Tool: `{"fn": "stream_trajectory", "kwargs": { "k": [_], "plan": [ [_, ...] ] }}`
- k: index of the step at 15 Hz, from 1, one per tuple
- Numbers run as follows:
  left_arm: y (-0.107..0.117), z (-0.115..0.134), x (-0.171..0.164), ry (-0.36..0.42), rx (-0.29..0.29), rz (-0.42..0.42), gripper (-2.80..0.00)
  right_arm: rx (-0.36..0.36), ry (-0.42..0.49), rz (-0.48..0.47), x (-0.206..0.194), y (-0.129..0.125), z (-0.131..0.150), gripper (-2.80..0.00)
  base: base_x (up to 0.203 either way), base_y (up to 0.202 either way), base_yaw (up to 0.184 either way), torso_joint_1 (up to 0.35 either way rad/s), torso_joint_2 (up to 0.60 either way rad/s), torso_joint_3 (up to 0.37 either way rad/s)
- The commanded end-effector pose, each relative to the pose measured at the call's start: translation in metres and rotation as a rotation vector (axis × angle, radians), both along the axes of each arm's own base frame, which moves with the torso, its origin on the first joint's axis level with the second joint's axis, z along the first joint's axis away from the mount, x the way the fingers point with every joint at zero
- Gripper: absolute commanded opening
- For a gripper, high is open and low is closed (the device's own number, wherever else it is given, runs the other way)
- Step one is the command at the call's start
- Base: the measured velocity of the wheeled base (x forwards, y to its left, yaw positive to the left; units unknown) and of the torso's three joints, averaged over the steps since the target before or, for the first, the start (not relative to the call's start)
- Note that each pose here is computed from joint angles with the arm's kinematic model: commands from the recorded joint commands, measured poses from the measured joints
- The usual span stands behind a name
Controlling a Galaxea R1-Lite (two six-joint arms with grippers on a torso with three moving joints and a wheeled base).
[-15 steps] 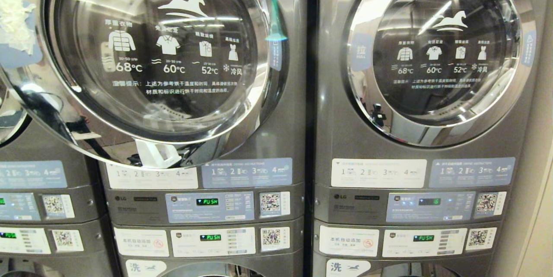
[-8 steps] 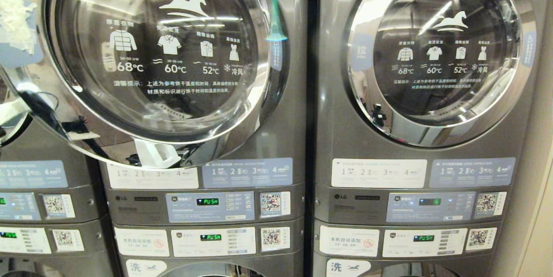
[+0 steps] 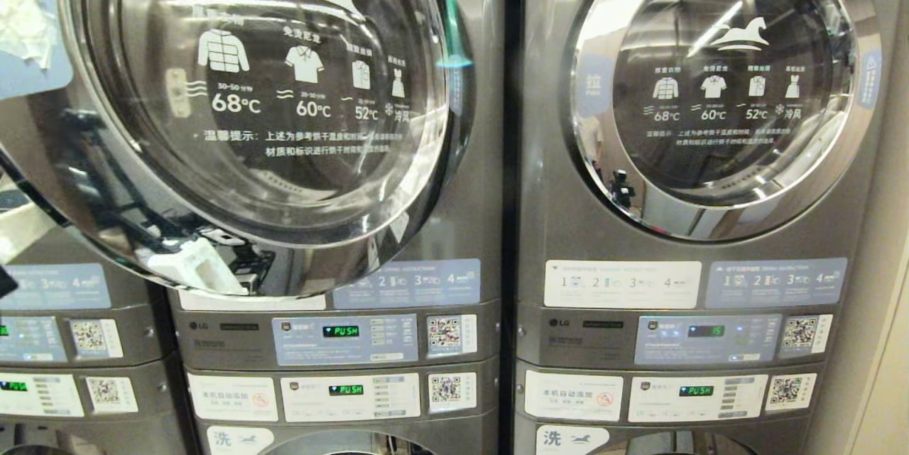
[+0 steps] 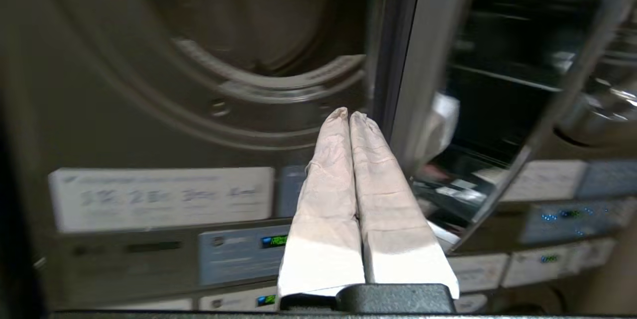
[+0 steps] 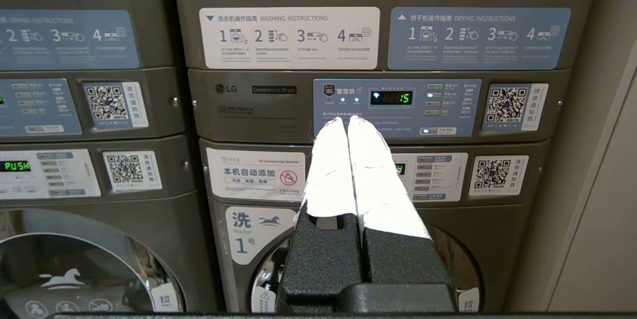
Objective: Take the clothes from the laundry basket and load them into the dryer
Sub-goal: Open the dryer
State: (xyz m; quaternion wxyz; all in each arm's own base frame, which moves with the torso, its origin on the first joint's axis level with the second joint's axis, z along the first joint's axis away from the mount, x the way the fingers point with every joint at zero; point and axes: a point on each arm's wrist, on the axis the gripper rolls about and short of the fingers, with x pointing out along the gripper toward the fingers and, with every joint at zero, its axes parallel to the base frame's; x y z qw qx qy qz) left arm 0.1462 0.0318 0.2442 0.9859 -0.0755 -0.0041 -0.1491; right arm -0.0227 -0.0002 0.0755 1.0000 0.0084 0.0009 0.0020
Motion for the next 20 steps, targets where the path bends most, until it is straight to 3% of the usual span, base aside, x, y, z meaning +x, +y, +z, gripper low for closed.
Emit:
{"fn": "stream_trajectory", "kwargs": {
  "k": [1,3,6,9,12,16,17,20],
  "plan": [
    [-0.027,0.007,-0.034,-0.105,0.035,-0.139,-2.80,0.000,0.000,0.001,0.000,0.000,0.000,-2.80,0.000,0.000,0.000,0.000,0.00,0.000],
    [-0.037,0.003,-0.056,-0.138,0.077,-0.207,-2.80,0.000,0.000,-0.001,0.000,0.000,0.000,-2.80,0.000,0.000,0.000,0.000,0.00,0.000],
    [-0.043,0.000,-0.073,-0.110,0.133,-0.271,-2.80,0.000,0.000,-0.001,0.000,0.000,0.000,-2.80,0.000,0.000,0.000,0.000,0.00,0.000],
    [-0.043,0.005,-0.064,-0.103,0.151,-0.270,-2.80,0.000,0.000,-0.001,0.000,0.000,0.000,-2.80,0.000,0.000,0.000,0.000,0.00,0.000],
    [-0.043,0.008,-0.058,-0.125,0.206,-0.261,-2.80,0.002,0.000,-0.001,0.000,0.000,0.000,-2.80,0.000,0.000,0.000,0.000,0.00,0.000],
    [-0.043,-0.011,-0.083,-0.158,0.296,-0.251,-2.80,0.002,0.000,-0.001,0.000,0.000,0.000,-2.80,0.000,0.000,0.000,0.000,0.00,0.000],
    [-0.042,-0.022,-0.093,-0.134,0.309,-0.219,-2.80,0.002,0.000,-0.001,0.000,0.000,0.000,-2.80,0.000,0.000,0.000,0.000,0.00,0.000],
    [-0.037,-0.070,-0.129,0.061,0.329,0.072,-2.80,0.000,0.000,-0.001,0.000,0.000,0.000,-2.80,0.000,0.000,0.000,0.000,0.00,0.000]
  ]
}}
